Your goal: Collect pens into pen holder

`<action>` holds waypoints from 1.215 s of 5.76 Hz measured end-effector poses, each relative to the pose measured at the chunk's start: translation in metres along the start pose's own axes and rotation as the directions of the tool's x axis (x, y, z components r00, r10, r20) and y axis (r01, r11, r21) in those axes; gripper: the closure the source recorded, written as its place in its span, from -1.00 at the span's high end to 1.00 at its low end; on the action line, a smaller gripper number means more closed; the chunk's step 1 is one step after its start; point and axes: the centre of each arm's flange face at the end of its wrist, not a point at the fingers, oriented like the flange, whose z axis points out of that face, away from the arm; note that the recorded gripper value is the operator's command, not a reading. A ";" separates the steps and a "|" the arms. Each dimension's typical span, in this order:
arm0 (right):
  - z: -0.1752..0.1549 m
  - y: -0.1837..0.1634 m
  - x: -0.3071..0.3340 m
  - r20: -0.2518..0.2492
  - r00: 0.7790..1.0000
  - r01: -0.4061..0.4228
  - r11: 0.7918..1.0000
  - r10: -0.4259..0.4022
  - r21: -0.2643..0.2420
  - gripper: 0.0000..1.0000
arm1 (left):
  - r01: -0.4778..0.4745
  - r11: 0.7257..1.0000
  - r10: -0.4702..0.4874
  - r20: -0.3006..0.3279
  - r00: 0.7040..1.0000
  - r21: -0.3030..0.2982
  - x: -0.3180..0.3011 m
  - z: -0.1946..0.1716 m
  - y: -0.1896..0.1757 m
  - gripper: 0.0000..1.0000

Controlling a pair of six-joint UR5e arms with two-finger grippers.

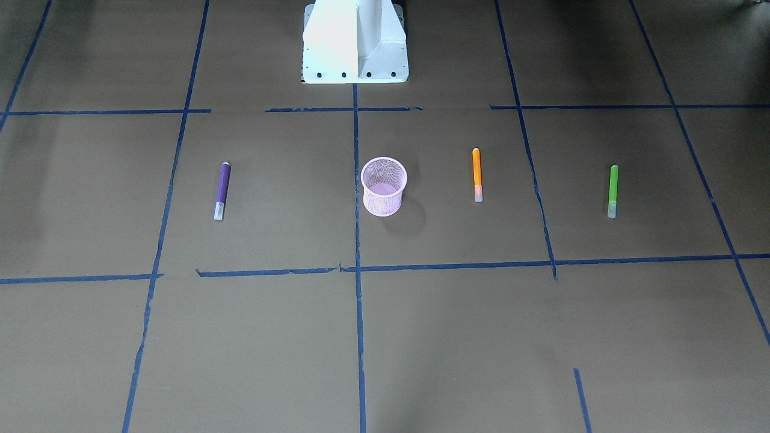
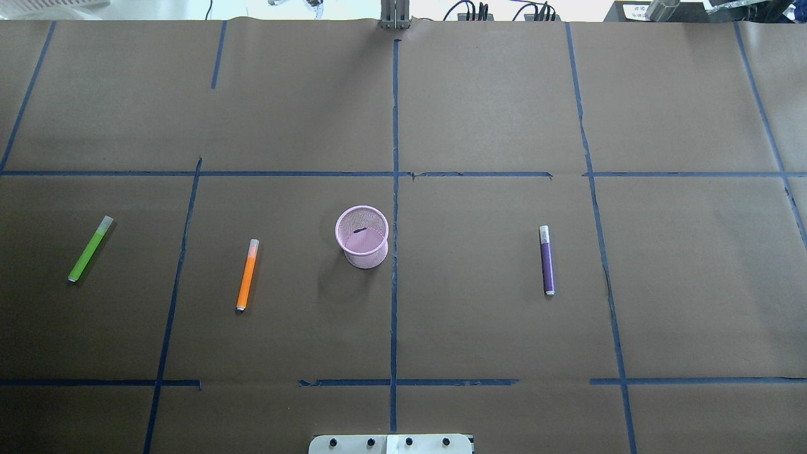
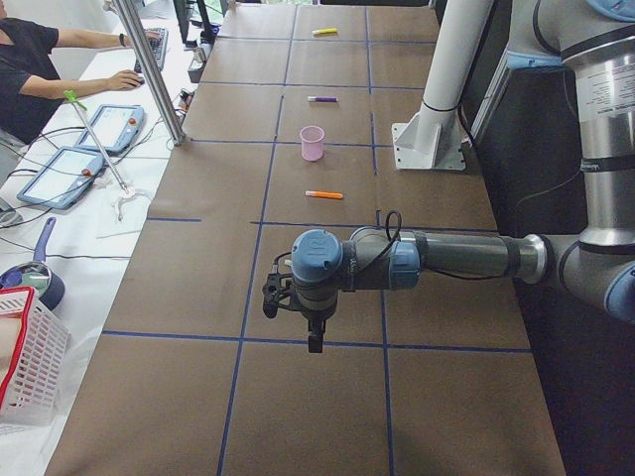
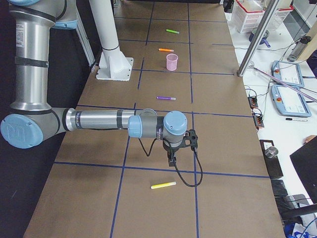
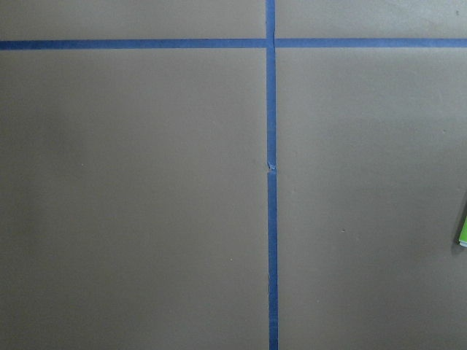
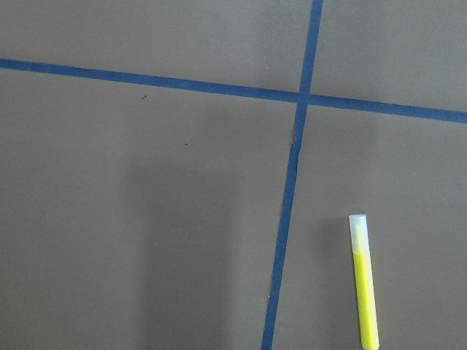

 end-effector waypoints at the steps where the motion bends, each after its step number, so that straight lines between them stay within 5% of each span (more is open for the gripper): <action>1: 0.000 0.003 0.001 -0.011 1.000 0.004 1.000 -0.004 -0.002 1.00 | -0.009 1.000 0.009 0.001 1.000 0.008 0.001 -0.001 -0.002 1.00; 7: 0.003 0.005 0.005 -0.030 1.000 0.004 1.000 -0.004 -0.007 1.00 | -0.033 0.999 0.033 -0.006 0.999 0.024 0.005 -0.001 0.000 1.00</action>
